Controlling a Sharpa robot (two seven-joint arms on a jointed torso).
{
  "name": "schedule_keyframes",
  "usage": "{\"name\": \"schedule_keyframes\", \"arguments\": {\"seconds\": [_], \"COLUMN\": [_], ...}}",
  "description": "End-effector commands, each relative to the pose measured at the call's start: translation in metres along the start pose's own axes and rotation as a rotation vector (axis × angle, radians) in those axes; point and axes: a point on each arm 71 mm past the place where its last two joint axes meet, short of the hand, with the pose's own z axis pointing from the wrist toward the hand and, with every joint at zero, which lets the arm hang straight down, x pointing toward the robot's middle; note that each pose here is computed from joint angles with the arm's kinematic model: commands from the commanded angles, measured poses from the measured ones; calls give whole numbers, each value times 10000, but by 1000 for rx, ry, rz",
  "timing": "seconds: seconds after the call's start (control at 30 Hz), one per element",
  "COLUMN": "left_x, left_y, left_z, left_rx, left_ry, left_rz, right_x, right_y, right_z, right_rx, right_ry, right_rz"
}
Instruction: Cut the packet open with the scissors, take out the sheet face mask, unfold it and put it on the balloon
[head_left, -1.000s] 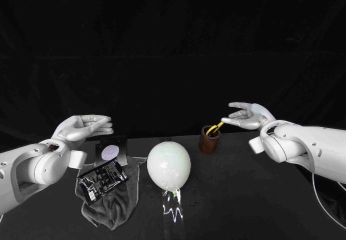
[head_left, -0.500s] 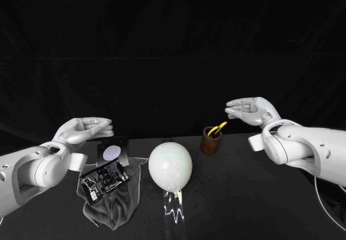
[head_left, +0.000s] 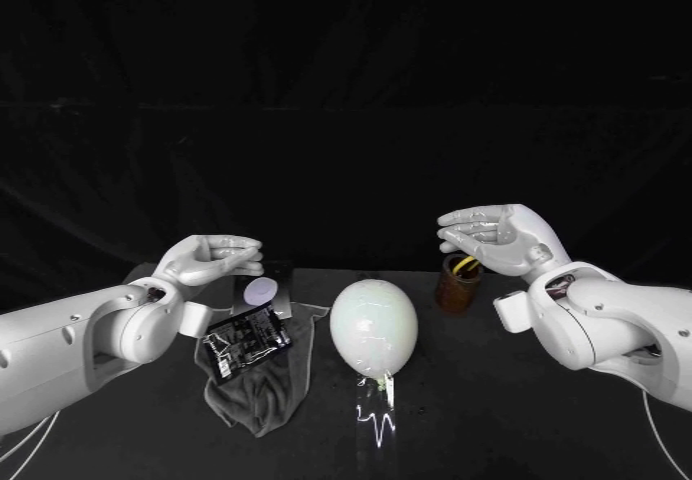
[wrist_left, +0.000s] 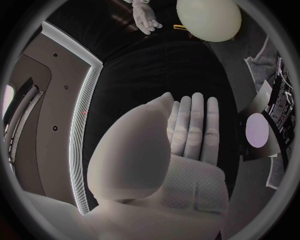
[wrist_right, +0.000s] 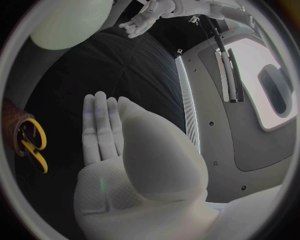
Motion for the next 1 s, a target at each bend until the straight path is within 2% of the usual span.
{"name": "schedule_keyframes", "arguments": {"seconds": [0.03,0.23,0.4,0.6,0.87,1.0], "left_x": [24,-25,-73,-78,-62,-19], "left_y": [5,126,252,356,393,419], "left_z": [-29,-121,-169,-216,-253,-279], "left_rx": [10,-54,-96,-99,-86,-84], "left_ry": [34,29,44,59,56,51], "left_rz": [133,295,449,608,786,882], "right_x": [211,512,680,734,728,721], "right_y": [94,120,119,109,87,82], "right_z": [-32,-76,-82,-65,-39,-31], "right_rx": [-127,-186,-216,-231,-235,-239], "right_ry": [130,229,267,258,236,228], "right_rz": [-99,-181,-228,-263,-281,-286]}}
